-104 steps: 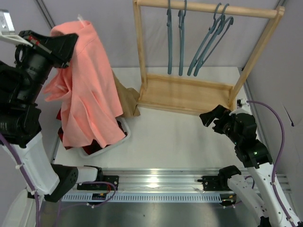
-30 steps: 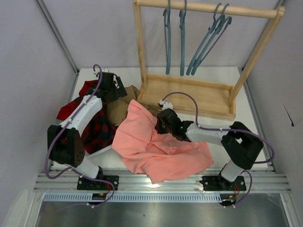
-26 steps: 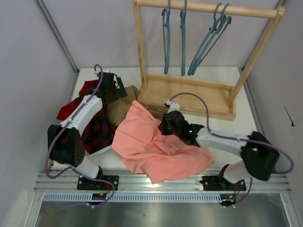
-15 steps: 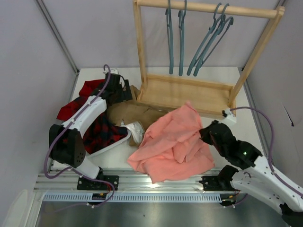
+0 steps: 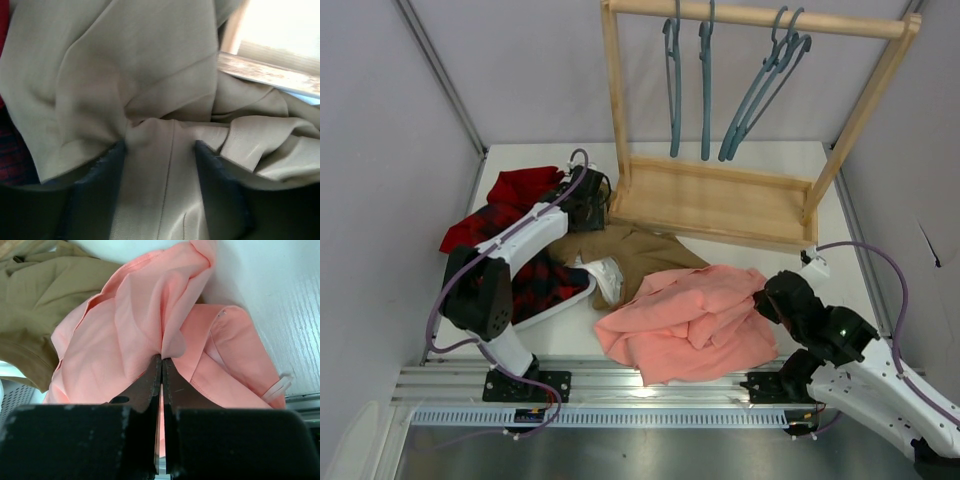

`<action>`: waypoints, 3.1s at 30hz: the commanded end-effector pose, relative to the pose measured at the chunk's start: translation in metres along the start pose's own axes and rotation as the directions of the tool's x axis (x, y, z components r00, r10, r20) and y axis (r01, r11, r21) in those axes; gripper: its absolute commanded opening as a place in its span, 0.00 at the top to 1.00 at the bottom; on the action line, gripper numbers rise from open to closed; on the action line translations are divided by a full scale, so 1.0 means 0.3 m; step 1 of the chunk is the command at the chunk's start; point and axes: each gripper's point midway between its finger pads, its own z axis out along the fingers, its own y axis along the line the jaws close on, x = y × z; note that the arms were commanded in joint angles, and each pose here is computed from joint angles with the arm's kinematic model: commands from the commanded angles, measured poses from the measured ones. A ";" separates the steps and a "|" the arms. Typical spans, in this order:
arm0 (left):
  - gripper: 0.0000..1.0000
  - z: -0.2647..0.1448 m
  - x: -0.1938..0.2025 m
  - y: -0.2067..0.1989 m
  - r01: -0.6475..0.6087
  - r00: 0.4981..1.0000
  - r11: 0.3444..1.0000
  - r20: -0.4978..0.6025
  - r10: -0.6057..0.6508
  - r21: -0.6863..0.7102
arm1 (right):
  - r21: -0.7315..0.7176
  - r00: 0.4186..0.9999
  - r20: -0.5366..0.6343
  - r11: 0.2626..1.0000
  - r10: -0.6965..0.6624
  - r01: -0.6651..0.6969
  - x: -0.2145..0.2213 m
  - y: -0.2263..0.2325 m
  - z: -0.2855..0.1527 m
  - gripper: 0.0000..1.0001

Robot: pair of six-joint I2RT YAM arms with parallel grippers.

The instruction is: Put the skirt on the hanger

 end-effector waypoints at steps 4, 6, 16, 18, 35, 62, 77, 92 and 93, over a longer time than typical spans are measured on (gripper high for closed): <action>0.92 -0.088 -0.059 0.049 0.008 0.997 1.000 0.081 -0.007 -0.022 | -0.023 1.000 0.024 1.000 0.017 -0.016 -0.021 0.035 0.008 1.00; 1.00 -0.170 -0.146 0.049 0.026 0.987 1.000 0.160 -0.027 0.008 | -0.029 1.000 0.021 0.999 0.017 -0.017 -0.020 0.039 0.008 1.00; 1.00 -0.759 -0.578 0.232 0.161 0.808 0.976 0.548 -0.214 0.144 | -0.048 0.999 0.039 0.999 -0.013 0.015 -0.037 0.051 0.003 1.00; 1.00 -0.910 -0.636 0.286 0.173 0.752 0.973 0.617 -0.232 0.154 | -0.045 0.999 0.040 0.999 -0.024 0.026 -0.033 0.048 0.010 1.00; 1.00 -1.696 -0.648 0.726 0.487 0.272 0.865 0.920 -0.282 0.121 | -0.080 0.996 0.014 0.993 -0.090 0.091 -0.001 0.068 0.048 1.00; 1.00 -0.385 -0.406 0.610 0.364 0.903 0.922 0.292 -0.315 -0.131 | -0.189 0.983 -0.077 0.970 -0.168 0.151 0.062 0.172 0.112 1.00; 1.00 -0.452 -0.394 0.547 0.426 0.831 0.904 0.382 -0.404 0.029 | -0.189 0.978 -0.095 0.968 -0.186 0.165 0.083 0.176 0.149 1.00; 0.01 -0.811 -0.351 0.503 0.345 0.830 0.938 0.456 -0.321 0.032 | -0.197 0.960 -0.173 0.962 -0.222 0.188 0.137 0.150 0.196 1.00; 0.01 -0.837 -0.346 0.471 0.325 0.835 0.945 0.457 -0.306 0.038 | -0.194 0.959 -0.174 0.963 -0.223 0.188 0.138 0.146 0.197 1.00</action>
